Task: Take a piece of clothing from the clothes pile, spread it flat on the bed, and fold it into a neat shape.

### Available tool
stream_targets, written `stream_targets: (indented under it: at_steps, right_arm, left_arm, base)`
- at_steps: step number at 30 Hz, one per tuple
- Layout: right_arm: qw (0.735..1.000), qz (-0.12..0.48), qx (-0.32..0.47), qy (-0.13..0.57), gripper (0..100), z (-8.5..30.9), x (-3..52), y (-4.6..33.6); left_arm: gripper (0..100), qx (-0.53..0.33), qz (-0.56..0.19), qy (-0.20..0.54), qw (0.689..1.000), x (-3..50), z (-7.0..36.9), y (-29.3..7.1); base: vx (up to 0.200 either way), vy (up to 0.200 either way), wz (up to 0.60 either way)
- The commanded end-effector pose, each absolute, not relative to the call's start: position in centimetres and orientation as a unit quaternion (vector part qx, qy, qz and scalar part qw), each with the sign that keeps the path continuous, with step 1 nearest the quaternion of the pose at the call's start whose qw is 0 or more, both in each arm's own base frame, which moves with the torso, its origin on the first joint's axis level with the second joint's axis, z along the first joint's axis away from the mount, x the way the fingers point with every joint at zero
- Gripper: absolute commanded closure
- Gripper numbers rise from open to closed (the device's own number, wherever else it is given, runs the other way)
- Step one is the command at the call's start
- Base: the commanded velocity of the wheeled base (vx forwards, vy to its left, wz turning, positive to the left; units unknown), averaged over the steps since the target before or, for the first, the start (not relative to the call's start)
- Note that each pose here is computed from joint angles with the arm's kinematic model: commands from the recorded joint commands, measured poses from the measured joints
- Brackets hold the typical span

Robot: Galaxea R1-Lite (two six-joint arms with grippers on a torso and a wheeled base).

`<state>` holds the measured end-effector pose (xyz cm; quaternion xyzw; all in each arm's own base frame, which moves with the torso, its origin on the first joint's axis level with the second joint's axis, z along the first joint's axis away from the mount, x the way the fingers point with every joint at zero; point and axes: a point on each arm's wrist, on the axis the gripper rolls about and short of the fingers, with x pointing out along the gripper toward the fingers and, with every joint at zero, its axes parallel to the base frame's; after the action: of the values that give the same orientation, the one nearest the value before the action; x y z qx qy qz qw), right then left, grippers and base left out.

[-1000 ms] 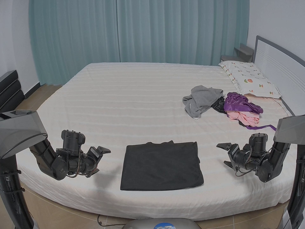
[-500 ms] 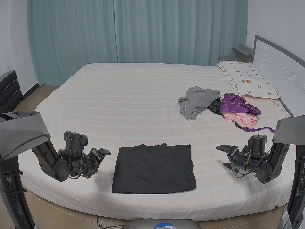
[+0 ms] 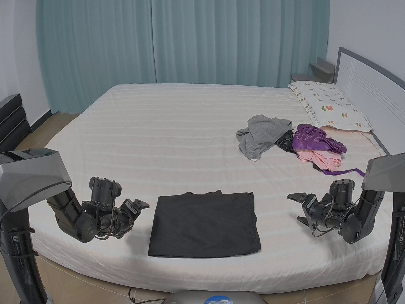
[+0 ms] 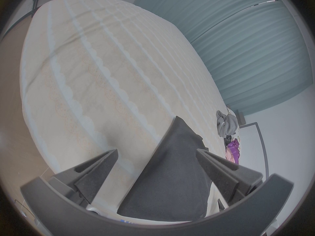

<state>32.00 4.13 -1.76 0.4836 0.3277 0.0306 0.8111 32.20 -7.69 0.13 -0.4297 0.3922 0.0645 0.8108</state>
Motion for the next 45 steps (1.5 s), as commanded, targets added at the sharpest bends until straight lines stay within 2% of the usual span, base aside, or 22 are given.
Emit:
stream_targets:
  at_steps: [1,15,22,27,29,31,36,45]
  right_arm:
    - [0.811,0.030,0.483,0.329,0,-1.8,32.0,4.1]
    - [0.811,0.031,0.482,0.329,0,-1.8,32.0,4.2]
    - [0.812,0.034,0.479,0.331,0,-1.9,32.0,4.3]
    - [0.812,0.034,0.479,0.331,0,-1.9,32.0,4.3]
    - [0.812,0.034,0.479,0.331,0,-1.9,32.0,4.4]
    - [0.813,0.034,0.479,0.331,0,-1.9,32.0,4.3]
    - [0.813,0.035,0.478,0.331,0,-1.9,32.0,4.4]
    - [0.813,0.035,0.478,0.331,0,-1.9,32.0,4.4]
  left_arm:
    - [0,-0.428,0.065,0.394,0.811,32.1,0.0,-7.7]
    - [0,-0.424,0.064,0.397,0.812,32.0,-0.1,-7.7]
    - [0,-0.390,0.029,0.387,0.835,32.3,0.1,-8.5]
    - [0,-0.364,0.012,0.389,0.846,32.8,-0.9,-9.2]
    - [0,-0.317,-0.011,0.389,0.865,33.0,-1.8,-9.5]
    - [0,-0.299,-0.023,0.392,0.869,33.1,-2.6,-9.9]
    - [0,-0.291,-0.044,0.362,0.885,35.0,-3.9,-10.6]
    - [0,-0.287,-0.066,0.356,0.887,35.3,-4.2,-12.0]
  base:
    - [0.000,0.000,0.00]
    - [0.000,0.000,0.00]
    - [0.000,0.000,0.00]
    - [0.000,0.000,0.00]
    - [0.000,0.000,0.00]
    - [0.000,0.000,0.00]
    - [0.000,0.000,0.00]
    - [0.000,0.000,0.00]
